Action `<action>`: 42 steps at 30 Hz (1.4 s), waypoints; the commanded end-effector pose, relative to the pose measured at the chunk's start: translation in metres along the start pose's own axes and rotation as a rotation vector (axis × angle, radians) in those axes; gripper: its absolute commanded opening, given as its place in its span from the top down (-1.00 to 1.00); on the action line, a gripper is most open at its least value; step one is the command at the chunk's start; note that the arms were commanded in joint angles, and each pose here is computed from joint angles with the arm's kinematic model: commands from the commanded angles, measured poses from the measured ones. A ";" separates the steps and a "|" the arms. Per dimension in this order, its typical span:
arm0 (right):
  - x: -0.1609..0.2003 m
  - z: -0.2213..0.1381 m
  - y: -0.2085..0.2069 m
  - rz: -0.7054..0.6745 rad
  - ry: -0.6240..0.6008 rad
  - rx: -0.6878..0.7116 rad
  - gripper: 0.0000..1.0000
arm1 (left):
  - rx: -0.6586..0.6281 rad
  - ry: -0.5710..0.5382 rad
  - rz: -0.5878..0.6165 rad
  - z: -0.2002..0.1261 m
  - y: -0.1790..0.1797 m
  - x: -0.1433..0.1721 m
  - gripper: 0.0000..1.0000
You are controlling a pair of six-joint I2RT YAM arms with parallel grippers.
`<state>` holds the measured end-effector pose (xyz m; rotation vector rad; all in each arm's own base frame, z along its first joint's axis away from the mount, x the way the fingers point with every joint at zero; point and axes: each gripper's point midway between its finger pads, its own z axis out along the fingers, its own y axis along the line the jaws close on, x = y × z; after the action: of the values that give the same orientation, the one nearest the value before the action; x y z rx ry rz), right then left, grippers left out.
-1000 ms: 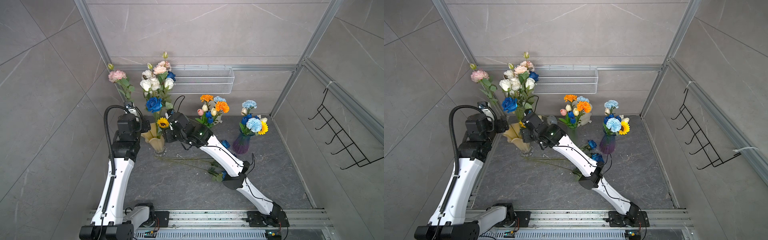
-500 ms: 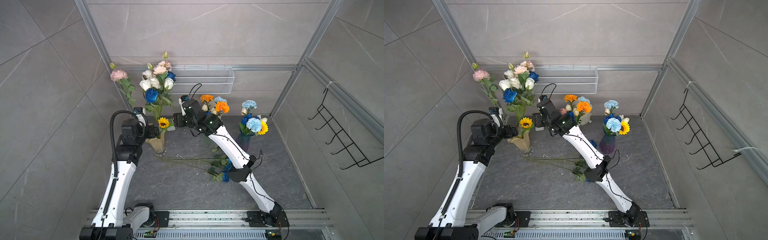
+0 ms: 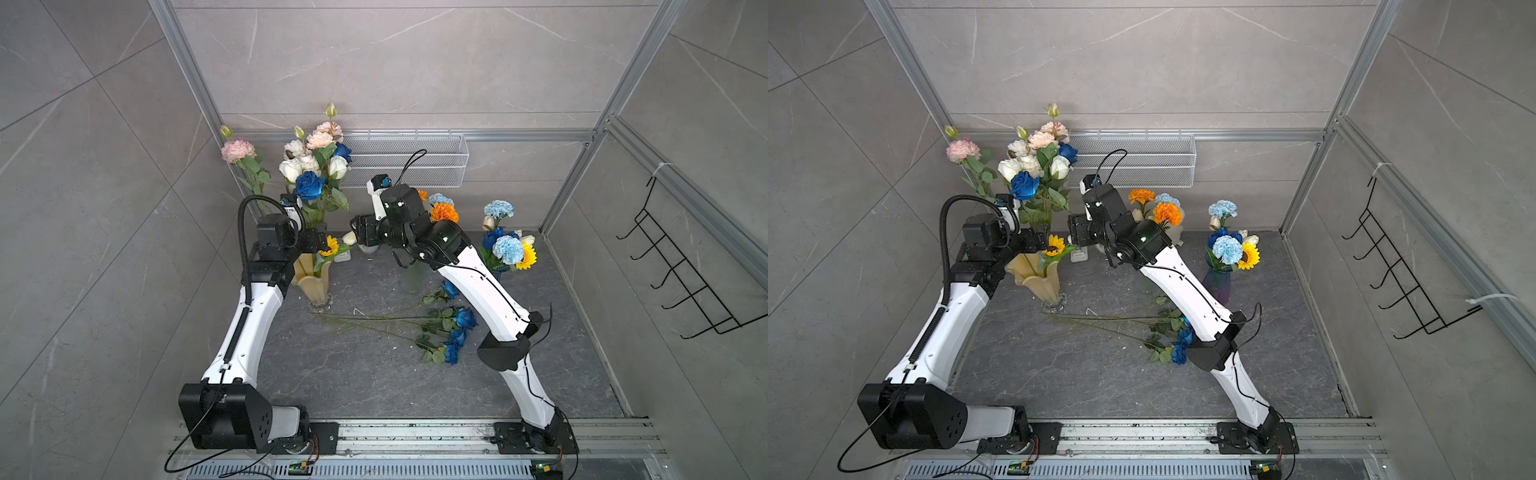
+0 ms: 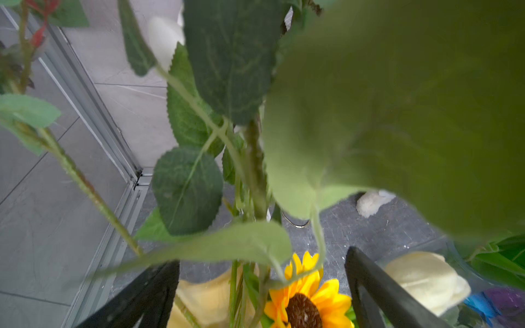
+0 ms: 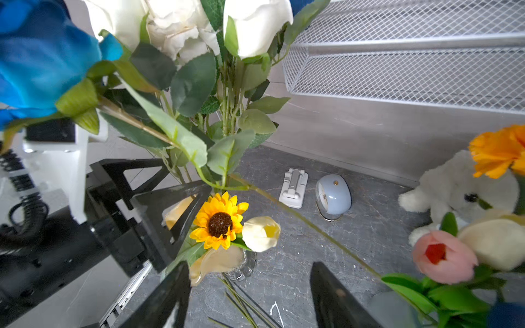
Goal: Pick out blue flowers from the vase
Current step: Adjust the vase at the center of the board.
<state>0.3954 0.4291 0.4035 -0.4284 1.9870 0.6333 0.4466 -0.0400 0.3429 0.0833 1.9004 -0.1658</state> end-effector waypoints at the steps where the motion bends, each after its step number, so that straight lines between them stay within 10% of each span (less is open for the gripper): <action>1: -0.022 -0.029 0.005 -0.013 -0.082 -0.015 -0.38 | 0.019 -0.080 0.042 0.009 -0.003 -0.028 -0.84; 26: -0.023 -0.082 -0.012 -0.071 -0.151 0.024 -0.40 | 0.030 -0.070 0.108 0.056 0.001 -0.006 -0.52; 37: -0.020 -0.090 -0.011 -0.086 -0.163 0.016 -0.39 | 0.022 -0.115 0.091 0.052 0.002 -0.012 0.13; 42: -0.017 -0.091 -0.009 -0.098 -0.167 0.007 -0.35 | 0.000 -0.133 0.098 0.047 0.005 -0.012 0.79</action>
<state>0.3521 0.3719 0.4387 -0.4448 1.8431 0.5752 0.5006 -0.0436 0.3155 0.1684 1.8332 -0.1104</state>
